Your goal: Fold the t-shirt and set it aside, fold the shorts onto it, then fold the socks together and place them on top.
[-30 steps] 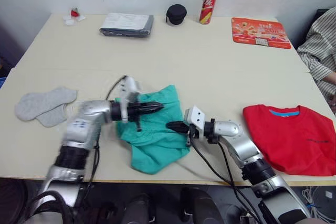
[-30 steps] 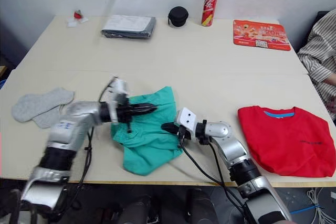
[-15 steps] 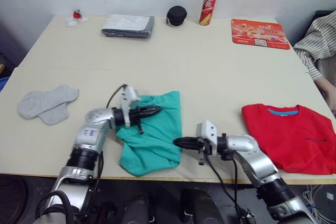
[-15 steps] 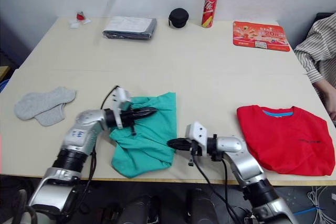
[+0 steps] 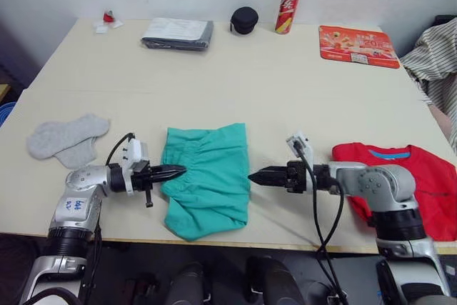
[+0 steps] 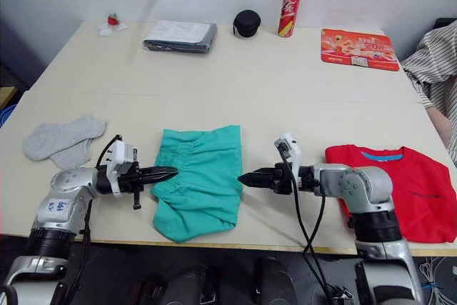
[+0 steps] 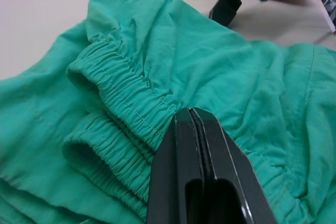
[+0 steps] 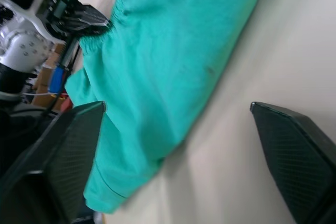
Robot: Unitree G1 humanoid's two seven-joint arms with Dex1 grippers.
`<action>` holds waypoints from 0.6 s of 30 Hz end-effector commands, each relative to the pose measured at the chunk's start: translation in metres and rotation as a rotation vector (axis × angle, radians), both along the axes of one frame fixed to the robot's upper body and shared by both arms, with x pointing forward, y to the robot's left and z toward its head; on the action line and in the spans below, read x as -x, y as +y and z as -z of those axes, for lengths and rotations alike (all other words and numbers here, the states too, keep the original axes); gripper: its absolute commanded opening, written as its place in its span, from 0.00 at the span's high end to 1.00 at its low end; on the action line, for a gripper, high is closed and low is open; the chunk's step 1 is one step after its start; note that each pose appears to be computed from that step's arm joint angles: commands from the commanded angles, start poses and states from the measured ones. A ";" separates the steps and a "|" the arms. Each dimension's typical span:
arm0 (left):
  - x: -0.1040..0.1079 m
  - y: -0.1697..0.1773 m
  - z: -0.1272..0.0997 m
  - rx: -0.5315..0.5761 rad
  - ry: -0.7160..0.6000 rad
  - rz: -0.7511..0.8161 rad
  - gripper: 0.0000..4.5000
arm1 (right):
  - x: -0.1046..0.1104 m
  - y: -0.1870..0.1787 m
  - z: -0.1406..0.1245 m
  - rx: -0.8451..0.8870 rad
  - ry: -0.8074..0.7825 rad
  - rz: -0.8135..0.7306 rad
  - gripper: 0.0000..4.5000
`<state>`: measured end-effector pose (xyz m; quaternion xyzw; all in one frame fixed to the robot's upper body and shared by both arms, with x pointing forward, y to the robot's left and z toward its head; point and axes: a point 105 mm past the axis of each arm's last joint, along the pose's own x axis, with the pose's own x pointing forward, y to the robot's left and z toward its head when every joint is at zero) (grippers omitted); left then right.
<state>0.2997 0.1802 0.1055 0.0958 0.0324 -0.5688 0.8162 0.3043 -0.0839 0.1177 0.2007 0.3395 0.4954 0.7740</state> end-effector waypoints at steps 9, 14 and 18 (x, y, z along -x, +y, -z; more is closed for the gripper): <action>0.004 -0.002 0.006 -0.014 -0.043 -0.005 1.00 | -0.015 0.055 -0.001 -0.123 0.066 0.076 0.46; 0.008 -0.003 0.004 -0.001 -0.026 0.013 1.00 | -0.018 0.046 -0.009 -0.144 0.019 0.120 0.84; 0.010 -0.008 -0.011 0.051 -0.058 0.032 1.00 | 0.000 0.018 -0.035 -0.088 -0.147 0.025 0.99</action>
